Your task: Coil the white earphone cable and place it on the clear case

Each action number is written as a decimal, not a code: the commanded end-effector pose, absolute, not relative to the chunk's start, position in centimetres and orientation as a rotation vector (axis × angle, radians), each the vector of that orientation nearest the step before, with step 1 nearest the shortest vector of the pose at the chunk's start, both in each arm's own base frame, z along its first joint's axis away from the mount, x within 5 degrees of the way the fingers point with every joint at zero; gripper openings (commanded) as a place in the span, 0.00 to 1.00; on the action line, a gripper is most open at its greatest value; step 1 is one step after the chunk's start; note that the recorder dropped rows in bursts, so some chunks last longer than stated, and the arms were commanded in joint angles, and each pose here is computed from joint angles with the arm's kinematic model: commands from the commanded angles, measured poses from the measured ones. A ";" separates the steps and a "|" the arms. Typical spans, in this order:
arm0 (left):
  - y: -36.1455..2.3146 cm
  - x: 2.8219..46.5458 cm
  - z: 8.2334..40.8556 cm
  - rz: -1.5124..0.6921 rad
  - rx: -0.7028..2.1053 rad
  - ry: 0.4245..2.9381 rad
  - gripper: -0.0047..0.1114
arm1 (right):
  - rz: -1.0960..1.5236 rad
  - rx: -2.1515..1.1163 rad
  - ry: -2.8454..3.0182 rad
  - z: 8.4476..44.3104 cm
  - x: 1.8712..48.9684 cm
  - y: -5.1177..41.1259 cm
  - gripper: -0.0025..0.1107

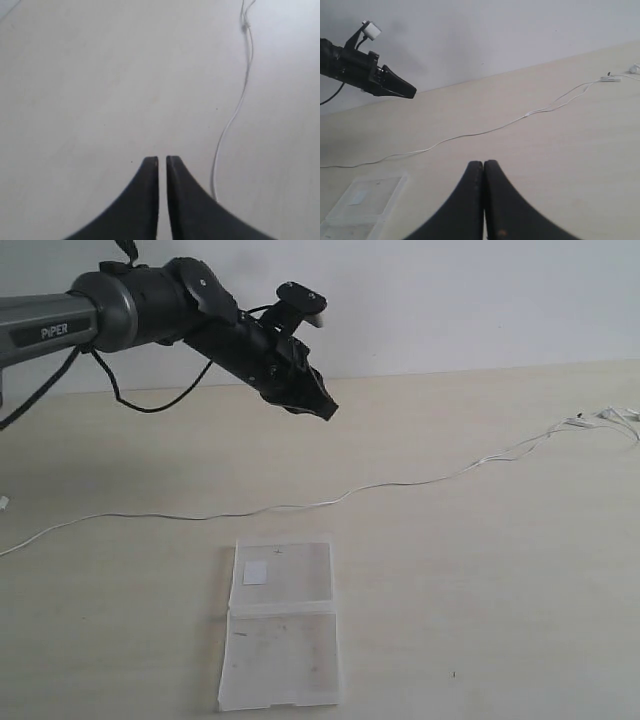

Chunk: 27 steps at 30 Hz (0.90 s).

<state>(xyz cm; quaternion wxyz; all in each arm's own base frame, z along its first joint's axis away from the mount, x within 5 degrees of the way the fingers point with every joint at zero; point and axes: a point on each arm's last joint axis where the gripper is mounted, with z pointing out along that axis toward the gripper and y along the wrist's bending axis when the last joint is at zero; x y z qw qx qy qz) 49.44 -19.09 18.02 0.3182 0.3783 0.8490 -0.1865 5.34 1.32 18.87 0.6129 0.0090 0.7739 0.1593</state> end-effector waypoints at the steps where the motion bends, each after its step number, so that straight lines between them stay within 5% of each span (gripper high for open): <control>1: -19.7 49.6 16.7 -0.523 0.978 2.264 0.27 | 0.363 0.015 1.780 18.8 5.3 1.3 0.03; 6: -20.0 49.0 15.6 -0.569 1.004 2.339 0.39 | 0.363 0.015 1.780 18.8 5.3 1.3 0.03; 27: -21.3 47.0 10.9 -0.481 1.291 2.480 0.39 | 0.363 0.015 1.780 18.8 5.3 1.3 0.03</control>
